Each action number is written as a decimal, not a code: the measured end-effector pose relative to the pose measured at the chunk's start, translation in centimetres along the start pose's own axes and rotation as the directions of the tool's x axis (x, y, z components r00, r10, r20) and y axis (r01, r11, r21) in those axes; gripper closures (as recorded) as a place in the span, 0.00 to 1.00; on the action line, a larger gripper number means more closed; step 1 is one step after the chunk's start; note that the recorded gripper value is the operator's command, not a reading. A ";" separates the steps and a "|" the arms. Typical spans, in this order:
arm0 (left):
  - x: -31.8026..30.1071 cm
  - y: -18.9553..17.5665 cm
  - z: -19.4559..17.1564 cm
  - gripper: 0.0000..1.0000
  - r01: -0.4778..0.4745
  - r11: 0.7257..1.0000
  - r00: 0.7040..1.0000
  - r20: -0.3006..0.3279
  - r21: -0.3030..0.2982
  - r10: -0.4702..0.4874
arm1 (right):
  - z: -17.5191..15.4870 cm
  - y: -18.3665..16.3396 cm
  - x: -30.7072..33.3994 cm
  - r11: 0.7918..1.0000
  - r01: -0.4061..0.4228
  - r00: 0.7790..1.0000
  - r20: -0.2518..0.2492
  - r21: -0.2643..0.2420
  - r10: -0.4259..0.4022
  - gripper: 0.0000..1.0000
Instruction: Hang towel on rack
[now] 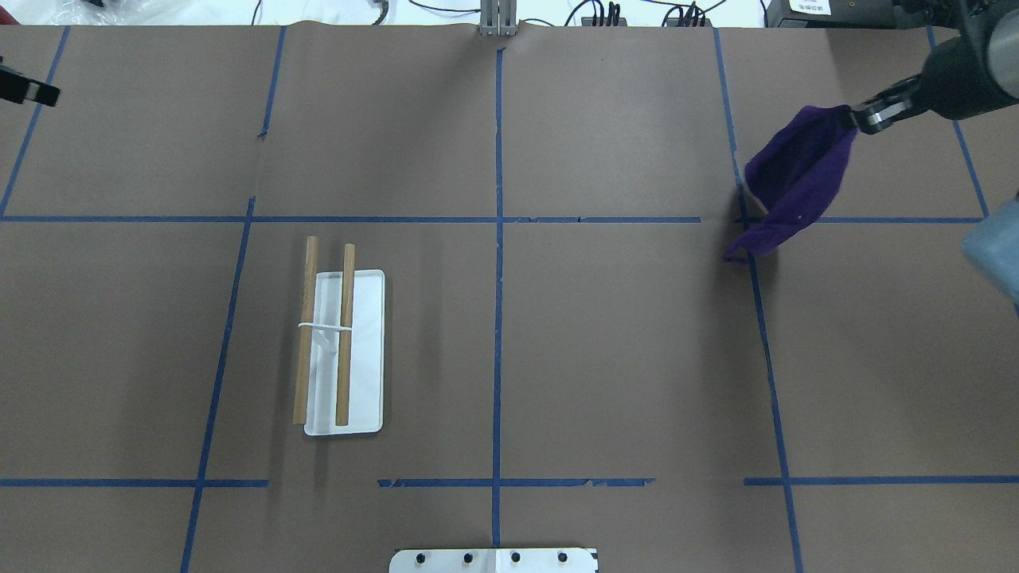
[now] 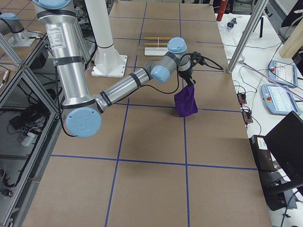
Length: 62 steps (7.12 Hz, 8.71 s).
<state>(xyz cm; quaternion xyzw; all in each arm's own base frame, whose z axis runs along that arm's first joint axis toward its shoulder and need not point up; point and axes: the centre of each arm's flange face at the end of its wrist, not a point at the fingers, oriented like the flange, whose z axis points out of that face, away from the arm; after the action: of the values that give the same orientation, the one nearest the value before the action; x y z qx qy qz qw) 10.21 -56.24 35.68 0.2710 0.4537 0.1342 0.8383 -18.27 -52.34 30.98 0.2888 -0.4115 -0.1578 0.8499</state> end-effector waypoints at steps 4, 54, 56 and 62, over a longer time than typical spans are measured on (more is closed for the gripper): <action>21.8 -6.7 7.3 0.38 0.456 0.882 0.866 -0.166 -0.121 -0.471 | 2.7 -3.7 -21.5 0.988 -0.007 0.994 0.112 0.156 -0.011 1.00; -15.1 24.9 2.3 0.00 0.330 0.901 0.944 0.085 -0.281 -0.319 | -4.8 29.1 31.2 0.798 -0.496 0.866 -0.267 -0.342 0.424 0.00; -18.7 27.2 0.6 0.00 0.366 0.867 0.930 0.140 -0.339 -0.338 | -6.1 28.6 31.7 0.781 -0.532 0.845 -0.261 -0.327 0.467 0.00; -22.4 28.1 -3.2 0.00 0.389 0.850 0.912 0.276 -0.355 -0.303 | -4.2 24.4 31.1 0.765 -0.516 0.850 -0.341 -0.384 0.402 0.00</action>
<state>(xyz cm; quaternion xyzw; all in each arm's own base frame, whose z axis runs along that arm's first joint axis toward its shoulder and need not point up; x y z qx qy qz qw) -4.22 -42.73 65.87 0.0189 0.3669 0.0413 0.9291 4.82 -47.38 62.94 -0.0154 -0.3148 -0.0008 0.9490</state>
